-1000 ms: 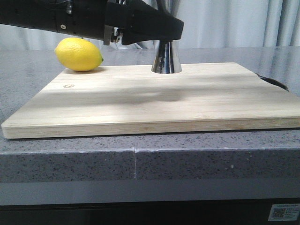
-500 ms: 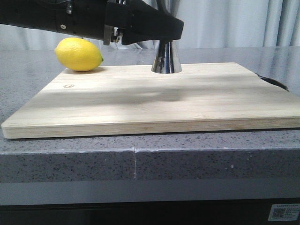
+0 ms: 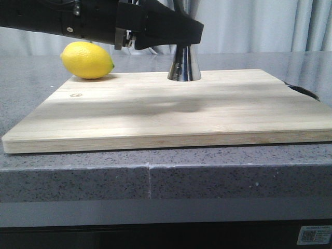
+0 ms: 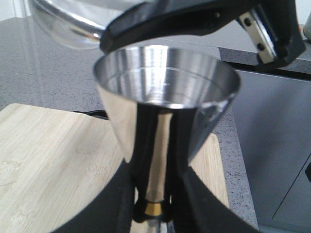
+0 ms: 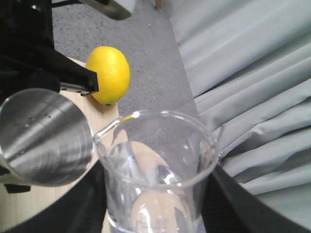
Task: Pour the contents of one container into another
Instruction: 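Tilt the beaker with the right gripper over the jigger mouth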
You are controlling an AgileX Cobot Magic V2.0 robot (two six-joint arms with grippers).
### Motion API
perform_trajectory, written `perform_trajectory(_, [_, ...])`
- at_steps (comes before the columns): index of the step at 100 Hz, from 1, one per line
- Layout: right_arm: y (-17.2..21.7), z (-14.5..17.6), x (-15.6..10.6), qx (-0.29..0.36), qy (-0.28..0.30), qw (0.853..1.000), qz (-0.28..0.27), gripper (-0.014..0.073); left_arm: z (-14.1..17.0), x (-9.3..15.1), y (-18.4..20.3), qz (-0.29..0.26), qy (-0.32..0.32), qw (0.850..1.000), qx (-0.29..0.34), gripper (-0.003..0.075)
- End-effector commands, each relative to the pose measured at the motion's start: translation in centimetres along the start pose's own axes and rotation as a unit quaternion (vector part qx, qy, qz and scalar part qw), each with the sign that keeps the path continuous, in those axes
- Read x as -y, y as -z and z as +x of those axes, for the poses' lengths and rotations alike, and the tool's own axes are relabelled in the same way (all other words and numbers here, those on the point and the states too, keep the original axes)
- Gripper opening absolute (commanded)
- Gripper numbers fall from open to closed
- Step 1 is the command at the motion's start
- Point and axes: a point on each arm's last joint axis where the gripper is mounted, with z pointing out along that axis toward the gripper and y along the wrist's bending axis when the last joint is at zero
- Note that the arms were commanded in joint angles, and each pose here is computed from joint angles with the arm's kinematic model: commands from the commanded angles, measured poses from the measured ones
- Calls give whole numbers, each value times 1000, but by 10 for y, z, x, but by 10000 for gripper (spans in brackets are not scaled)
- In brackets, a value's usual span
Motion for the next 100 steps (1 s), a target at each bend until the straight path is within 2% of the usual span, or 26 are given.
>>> perform_trajectory(1, [10, -11, 15, 4, 13, 999, 35, 195, -32, 9, 3, 15, -11, 998, 63, -19])
perform_trajectory(100, [14, -14, 16, 1, 31, 999, 41, 195, -32, 9, 3, 15, -10, 998, 63, -19])
